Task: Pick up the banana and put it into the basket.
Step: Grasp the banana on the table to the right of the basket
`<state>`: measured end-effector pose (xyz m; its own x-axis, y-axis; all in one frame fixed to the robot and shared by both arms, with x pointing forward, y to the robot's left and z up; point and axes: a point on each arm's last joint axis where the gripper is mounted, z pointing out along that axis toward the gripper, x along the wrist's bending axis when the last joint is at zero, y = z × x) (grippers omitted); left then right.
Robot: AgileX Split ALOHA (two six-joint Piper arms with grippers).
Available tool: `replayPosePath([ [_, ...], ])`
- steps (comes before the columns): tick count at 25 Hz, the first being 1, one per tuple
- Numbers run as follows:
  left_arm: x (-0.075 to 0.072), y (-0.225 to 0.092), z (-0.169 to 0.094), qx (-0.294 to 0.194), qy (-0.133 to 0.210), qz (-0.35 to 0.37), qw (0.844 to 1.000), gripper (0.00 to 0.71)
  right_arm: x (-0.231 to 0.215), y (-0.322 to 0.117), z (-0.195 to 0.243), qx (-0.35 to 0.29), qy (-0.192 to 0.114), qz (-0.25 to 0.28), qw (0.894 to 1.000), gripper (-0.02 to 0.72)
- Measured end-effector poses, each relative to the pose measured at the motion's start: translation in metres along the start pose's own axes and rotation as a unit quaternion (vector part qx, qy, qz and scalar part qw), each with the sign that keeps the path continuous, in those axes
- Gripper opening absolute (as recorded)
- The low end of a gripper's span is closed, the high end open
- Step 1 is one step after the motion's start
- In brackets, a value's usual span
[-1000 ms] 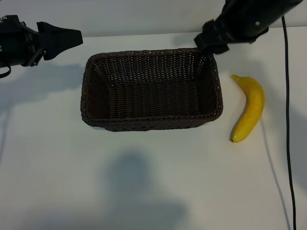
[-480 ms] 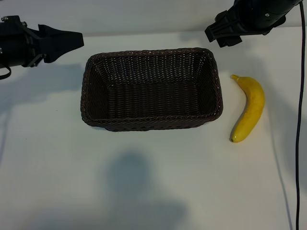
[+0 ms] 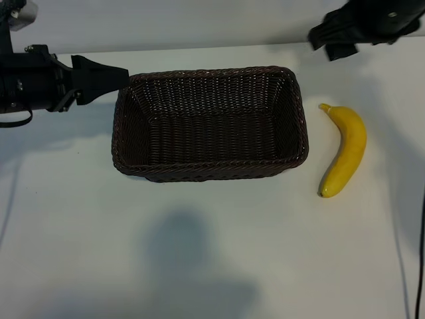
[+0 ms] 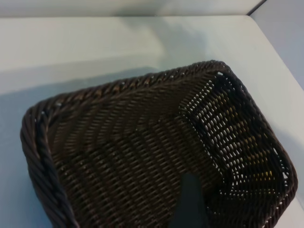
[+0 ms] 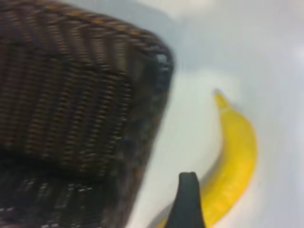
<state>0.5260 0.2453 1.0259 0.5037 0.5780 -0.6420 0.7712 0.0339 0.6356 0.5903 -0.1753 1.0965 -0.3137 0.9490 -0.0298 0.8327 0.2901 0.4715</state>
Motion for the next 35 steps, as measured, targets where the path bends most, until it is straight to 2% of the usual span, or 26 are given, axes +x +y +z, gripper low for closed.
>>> replayPosePath([
  [4, 0.0, -0.001, 0.0, 0.001, -0.003, 0.0, 1.0, 0.605, -0.028, -0.002, 0.009, 0.02, -0.009, 0.028, 0.999, 0.605],
  [7, -0.001, -0.001, 0.0, 0.002, -0.004, -0.001, 1.0, 0.605, -0.038, -0.006, 0.024, 0.049, 0.007, 0.038, 0.998, 0.605],
  [11, -0.001, -0.001, 0.0, 0.002, -0.005, -0.001, 1.0, 0.605, -0.04, -0.01, 0.049, 0.088, 0.027, 0.044, 0.995, 0.605],
  [22, -0.001, -0.001, 0.0, 0.002, -0.005, -0.001, 1.0, 0.605, -0.041, -0.022, 0.106, 0.165, 0.027, 0.041, 0.985, 0.605],
  [31, -0.001, -0.001, 0.0, 0.002, -0.004, -0.003, 1.0, 0.605, -0.056, -0.029, 0.114, 0.19, 0.019, 0.053, 0.98, 0.605],
  [35, 0.0, -0.001, 0.0, 0.001, -0.001, -0.003, 1.0, 0.605, -0.055, -0.03, 0.113, 0.198, 0.029, 0.046, 0.979, 0.605],
])
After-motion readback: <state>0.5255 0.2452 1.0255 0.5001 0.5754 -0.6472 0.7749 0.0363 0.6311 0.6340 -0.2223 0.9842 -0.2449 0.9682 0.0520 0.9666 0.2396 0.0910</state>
